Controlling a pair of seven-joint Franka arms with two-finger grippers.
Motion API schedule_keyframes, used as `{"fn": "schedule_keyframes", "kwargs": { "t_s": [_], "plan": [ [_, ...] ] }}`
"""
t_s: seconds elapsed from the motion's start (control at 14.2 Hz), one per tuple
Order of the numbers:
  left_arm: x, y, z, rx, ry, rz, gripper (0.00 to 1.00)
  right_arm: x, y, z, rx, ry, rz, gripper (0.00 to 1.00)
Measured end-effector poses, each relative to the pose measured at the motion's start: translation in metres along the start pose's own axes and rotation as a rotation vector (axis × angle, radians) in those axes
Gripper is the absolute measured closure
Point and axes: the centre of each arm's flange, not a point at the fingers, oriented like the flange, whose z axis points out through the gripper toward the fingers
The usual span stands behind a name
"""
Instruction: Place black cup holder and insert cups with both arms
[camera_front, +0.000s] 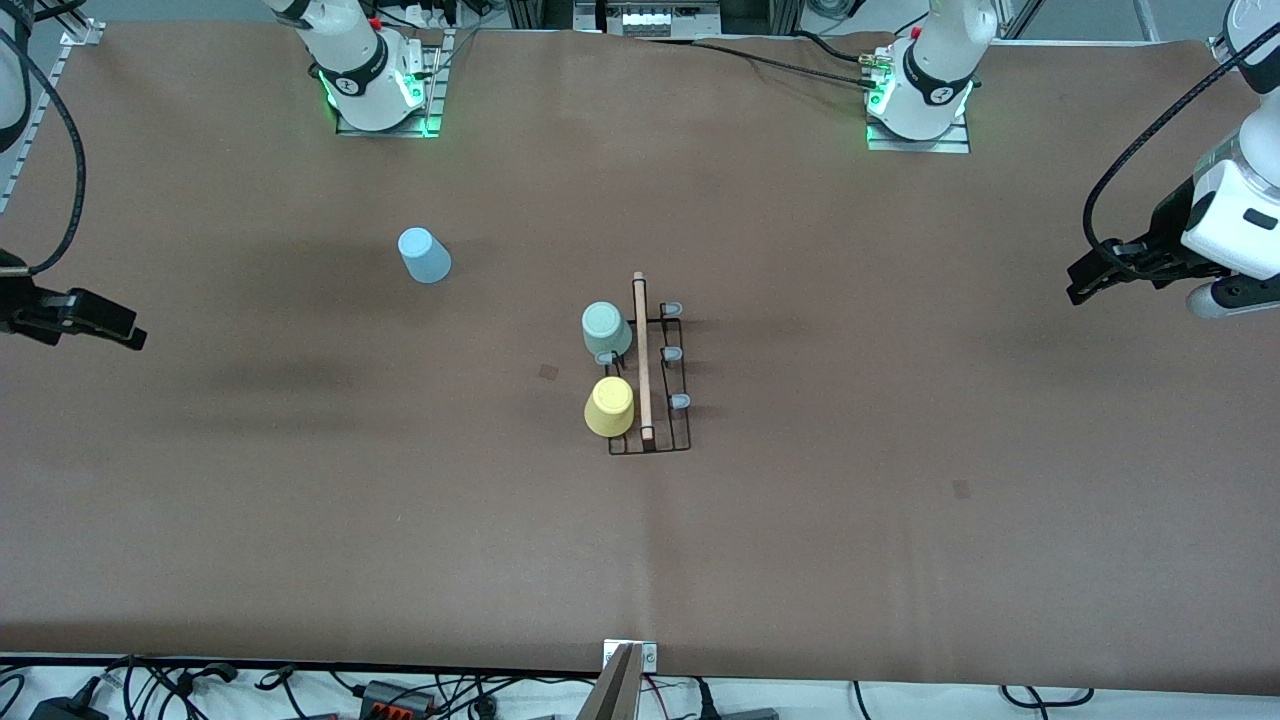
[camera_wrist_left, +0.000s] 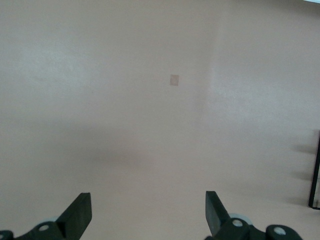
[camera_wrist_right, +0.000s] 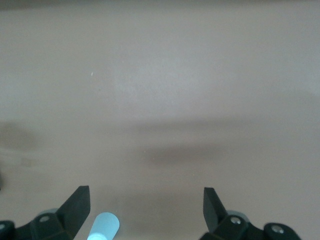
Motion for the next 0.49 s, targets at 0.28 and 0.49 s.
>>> {"fn": "schedule_keyframes", "kwargs": {
  "t_s": [0.28,0.49],
  "plan": [
    [0.000,0.000,0.000,0.000,0.000,0.000,0.00,-0.049,0.004,0.013,0.010,-0.007,0.004,0.00],
    [0.000,0.000,0.000,0.000,0.000,0.000,0.00,-0.057,0.004,0.005,0.012,0.011,0.002,0.00]
  ]
}}
